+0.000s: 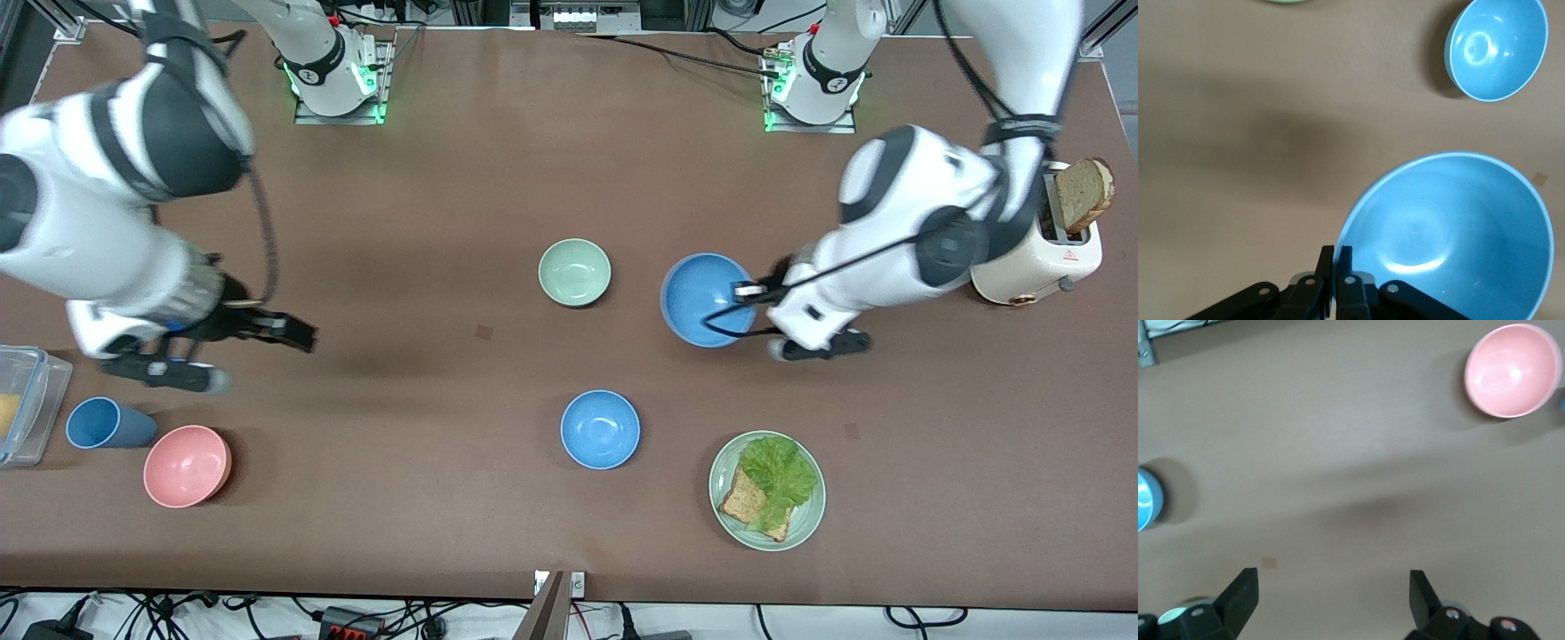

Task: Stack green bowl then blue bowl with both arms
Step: 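Release the green bowl with the right gripper while the left gripper carries the blue bowl, then lower the blue bowl into the green bowl with the left gripper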

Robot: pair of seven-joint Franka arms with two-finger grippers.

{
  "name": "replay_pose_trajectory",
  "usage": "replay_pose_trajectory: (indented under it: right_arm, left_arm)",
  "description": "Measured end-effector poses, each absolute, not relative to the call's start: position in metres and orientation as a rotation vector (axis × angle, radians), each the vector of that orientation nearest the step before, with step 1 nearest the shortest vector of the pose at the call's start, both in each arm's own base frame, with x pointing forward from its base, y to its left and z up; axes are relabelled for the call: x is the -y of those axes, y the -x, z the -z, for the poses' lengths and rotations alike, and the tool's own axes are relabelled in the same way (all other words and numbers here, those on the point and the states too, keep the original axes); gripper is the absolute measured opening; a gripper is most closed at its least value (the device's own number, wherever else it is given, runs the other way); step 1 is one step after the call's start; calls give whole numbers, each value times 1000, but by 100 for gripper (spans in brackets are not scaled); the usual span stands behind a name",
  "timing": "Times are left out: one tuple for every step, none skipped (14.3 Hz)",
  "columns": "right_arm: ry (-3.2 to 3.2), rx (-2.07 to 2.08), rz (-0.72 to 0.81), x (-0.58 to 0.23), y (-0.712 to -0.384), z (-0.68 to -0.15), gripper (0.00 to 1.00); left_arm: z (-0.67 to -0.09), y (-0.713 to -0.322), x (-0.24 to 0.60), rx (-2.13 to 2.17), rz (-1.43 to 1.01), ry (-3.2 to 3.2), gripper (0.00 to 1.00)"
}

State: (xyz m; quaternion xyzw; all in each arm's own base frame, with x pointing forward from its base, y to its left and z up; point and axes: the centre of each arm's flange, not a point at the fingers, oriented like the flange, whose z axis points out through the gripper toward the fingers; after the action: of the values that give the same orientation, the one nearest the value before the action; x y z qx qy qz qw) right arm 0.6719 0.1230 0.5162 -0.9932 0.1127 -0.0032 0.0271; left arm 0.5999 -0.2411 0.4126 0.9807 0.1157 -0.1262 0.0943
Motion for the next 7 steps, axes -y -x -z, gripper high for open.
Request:
replay_pose_trajectory:
  right_arm:
    - [3069, -371, 0, -105, -672, -520, 100]
    - [3072, -374, 4, -88, -672, -525, 100]
    - [3081, -352, 27, -71, -671, -534, 100]
    - [3098, -317, 53, -52, -669, -544, 100]
    - [3115, -278, 73, -32, -666, -554, 100]
    - [3130, -236, 87, -15, -663, -563, 100]
    - [3143, -191, 101, 0, -659, -571, 100]
  left_arm:
    - [-404, -594, 252, -405, 373, -2906, 4]
    - [-395, -588, 265, -459, 366, -2900, 4]
    - [-385, -580, 280, -507, 358, -2893, 4]
    - [-377, -572, 295, -552, 351, -2886, 4]
    - [-369, -562, 309, -605, 344, -2878, 4]
    - [-360, -553, 322, -668, 332, -2865, 4]
    - [-351, -544, 335, -731, 318, -2847, 4]
